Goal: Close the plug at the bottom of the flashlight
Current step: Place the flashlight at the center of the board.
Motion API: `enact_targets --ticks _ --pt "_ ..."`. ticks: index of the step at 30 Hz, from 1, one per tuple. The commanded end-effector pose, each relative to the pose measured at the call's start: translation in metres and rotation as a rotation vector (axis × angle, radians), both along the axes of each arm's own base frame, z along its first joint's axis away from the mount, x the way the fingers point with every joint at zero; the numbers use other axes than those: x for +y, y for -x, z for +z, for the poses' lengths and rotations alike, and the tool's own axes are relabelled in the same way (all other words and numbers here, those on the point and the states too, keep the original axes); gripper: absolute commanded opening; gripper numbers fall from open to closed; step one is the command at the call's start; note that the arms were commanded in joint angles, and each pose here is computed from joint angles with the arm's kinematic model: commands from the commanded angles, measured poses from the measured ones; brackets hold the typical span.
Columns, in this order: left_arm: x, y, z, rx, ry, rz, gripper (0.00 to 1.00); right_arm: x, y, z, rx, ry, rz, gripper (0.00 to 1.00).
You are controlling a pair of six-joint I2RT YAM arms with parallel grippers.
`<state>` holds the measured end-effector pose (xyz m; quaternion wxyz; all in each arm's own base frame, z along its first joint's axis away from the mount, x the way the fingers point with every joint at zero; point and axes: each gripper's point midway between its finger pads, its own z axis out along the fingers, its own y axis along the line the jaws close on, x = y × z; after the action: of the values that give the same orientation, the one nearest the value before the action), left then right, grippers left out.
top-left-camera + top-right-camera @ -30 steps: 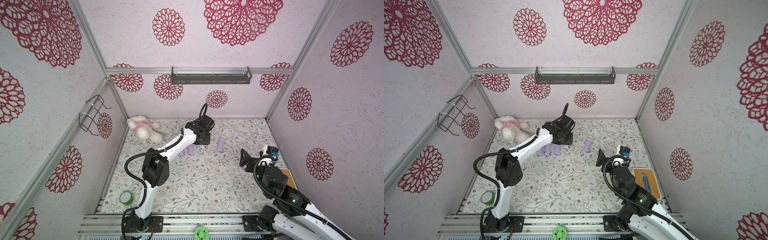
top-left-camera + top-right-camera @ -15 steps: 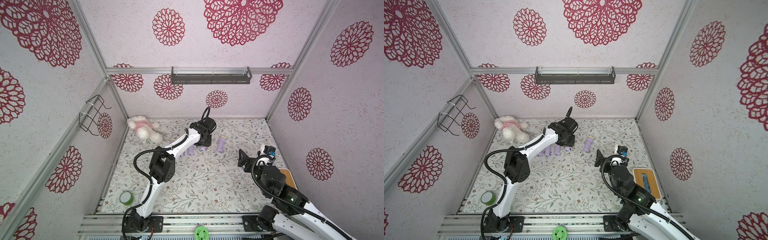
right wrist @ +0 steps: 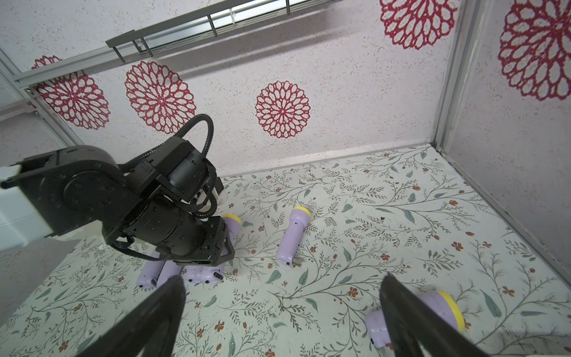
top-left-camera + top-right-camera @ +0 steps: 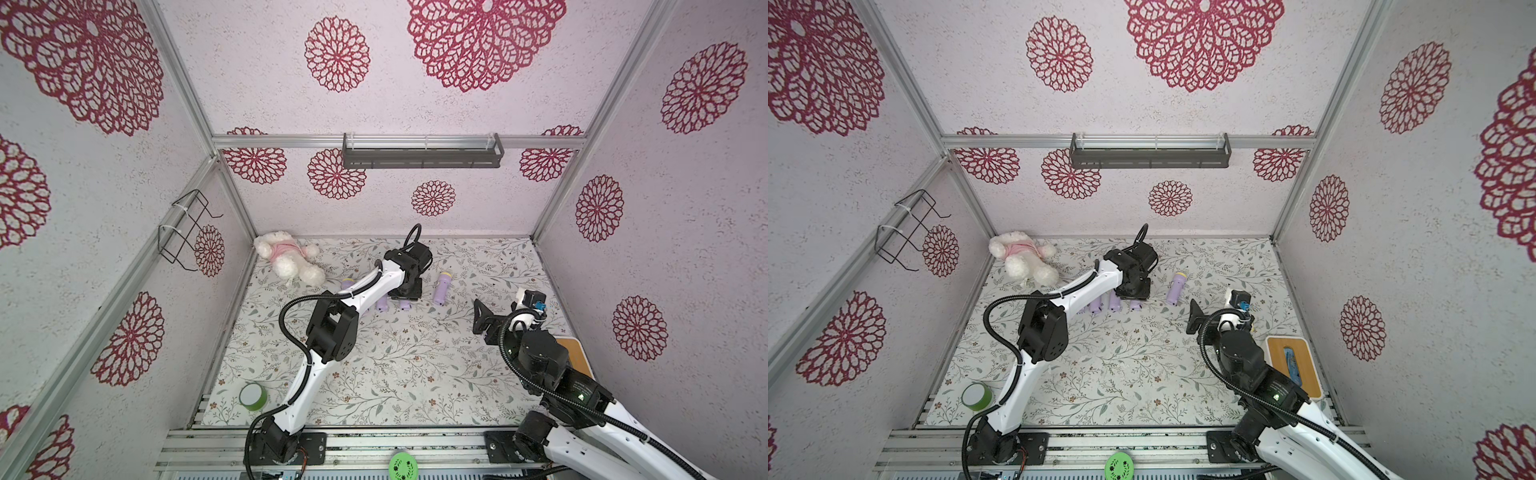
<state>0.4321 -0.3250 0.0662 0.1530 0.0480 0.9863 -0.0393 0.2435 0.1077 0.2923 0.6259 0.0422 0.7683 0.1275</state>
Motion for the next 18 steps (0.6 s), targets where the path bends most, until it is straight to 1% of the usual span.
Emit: enact_targets --ticks 1,7,15,18 --pt "0.005 -0.009 -0.003 0.004 0.005 0.036 0.00 0.003 -0.002 0.004 -0.008 -0.034 0.007 0.99" --pt "0.012 -0.015 -0.016 0.024 0.007 0.070 0.00 0.007 -0.003 0.001 -0.001 -0.039 0.019 0.99" --pt "0.012 -0.023 -0.021 0.010 -0.003 0.077 0.00 0.009 -0.003 -0.003 0.004 -0.046 0.026 0.99" --pt "0.013 -0.023 -0.028 0.022 -0.012 0.078 0.00 0.009 -0.002 -0.005 0.006 -0.044 0.028 0.99"
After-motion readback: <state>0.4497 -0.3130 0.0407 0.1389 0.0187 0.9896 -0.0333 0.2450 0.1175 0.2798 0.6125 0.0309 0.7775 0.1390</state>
